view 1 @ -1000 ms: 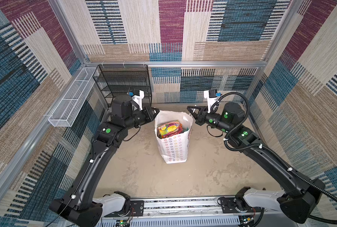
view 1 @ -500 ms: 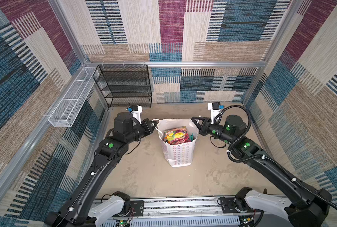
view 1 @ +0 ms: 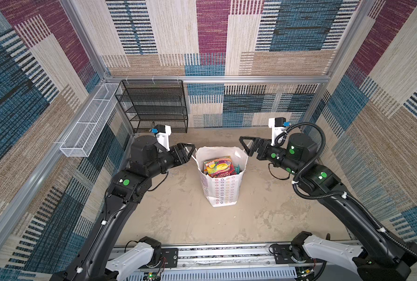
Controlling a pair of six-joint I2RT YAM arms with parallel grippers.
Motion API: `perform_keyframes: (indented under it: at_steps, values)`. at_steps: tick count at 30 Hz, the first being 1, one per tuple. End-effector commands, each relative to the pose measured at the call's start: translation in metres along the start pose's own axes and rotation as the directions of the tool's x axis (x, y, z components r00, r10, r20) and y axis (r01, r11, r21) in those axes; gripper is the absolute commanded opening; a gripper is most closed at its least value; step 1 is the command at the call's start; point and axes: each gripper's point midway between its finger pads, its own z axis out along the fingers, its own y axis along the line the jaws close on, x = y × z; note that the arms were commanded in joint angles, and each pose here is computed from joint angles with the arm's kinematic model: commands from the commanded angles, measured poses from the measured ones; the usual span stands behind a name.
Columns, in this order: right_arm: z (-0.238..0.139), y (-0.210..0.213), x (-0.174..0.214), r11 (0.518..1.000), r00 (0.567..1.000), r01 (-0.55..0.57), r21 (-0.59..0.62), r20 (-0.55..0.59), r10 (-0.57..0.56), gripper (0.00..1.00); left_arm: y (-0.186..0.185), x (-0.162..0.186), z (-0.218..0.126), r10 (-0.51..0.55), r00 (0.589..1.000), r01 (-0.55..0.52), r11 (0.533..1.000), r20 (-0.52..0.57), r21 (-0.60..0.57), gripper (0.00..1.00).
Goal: Place the snacks into the paper bag
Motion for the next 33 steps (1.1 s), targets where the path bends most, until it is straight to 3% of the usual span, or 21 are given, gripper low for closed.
perform_keyframes:
  at_steps: [1, 7, 12, 15, 19, 24, 28, 33]
  values:
    - [-0.011, -0.016, -0.006, 0.993, 1.000, -0.022, 0.120, 0.005, 0.022, 1.00, -0.013, -0.010, -0.021, 0.078, 0.997, -0.078, 0.997, 0.023, 0.003, 0.65]
    - [-0.022, -0.015, -0.018, 0.985, 1.000, -0.004, 0.171, -0.002, 0.005, 1.00, -0.024, -0.023, -0.065, 0.133, 0.987, -0.130, 0.991, 0.092, -0.043, 0.74]
    - [-0.047, -0.012, -0.040, 0.981, 0.992, 0.060, 0.187, 0.095, -0.079, 1.00, -0.006, -0.018, -0.093, 0.158, 0.976, -0.138, 0.981, 0.152, -0.138, 0.99]
    - [-0.063, -0.042, -0.043, 0.946, 0.974, 0.068, 0.317, 0.182, -0.131, 1.00, 0.023, -0.007, -0.099, 0.140, 0.974, -0.096, 0.967, 0.179, -0.236, 0.99]
    - [-0.066, -0.089, -0.018, 0.899, 0.964, 0.033, 0.437, 0.225, -0.144, 1.00, 0.064, 0.020, -0.092, 0.080, 0.974, -0.012, 0.954, 0.214, -0.299, 0.99]
    - [-0.076, -0.142, -0.005, 0.815, 0.938, 0.002, 0.579, 0.281, -0.202, 1.00, 0.131, 0.042, -0.083, 0.091, 0.963, 0.048, 0.867, 0.253, -0.496, 0.99]
    - [-0.072, -0.182, 0.007, 0.778, 0.934, 0.006, 0.629, 0.275, -0.229, 1.00, 0.173, 0.052, -0.071, 0.124, 0.944, 0.088, 0.800, 0.307, -0.593, 0.99]
    - [-0.072, -0.225, 0.021, 0.731, 0.909, 0.037, 0.681, 0.282, -0.308, 1.00, 0.226, 0.054, -0.071, 0.248, 0.894, 0.138, 0.639, 0.372, -0.757, 0.99]
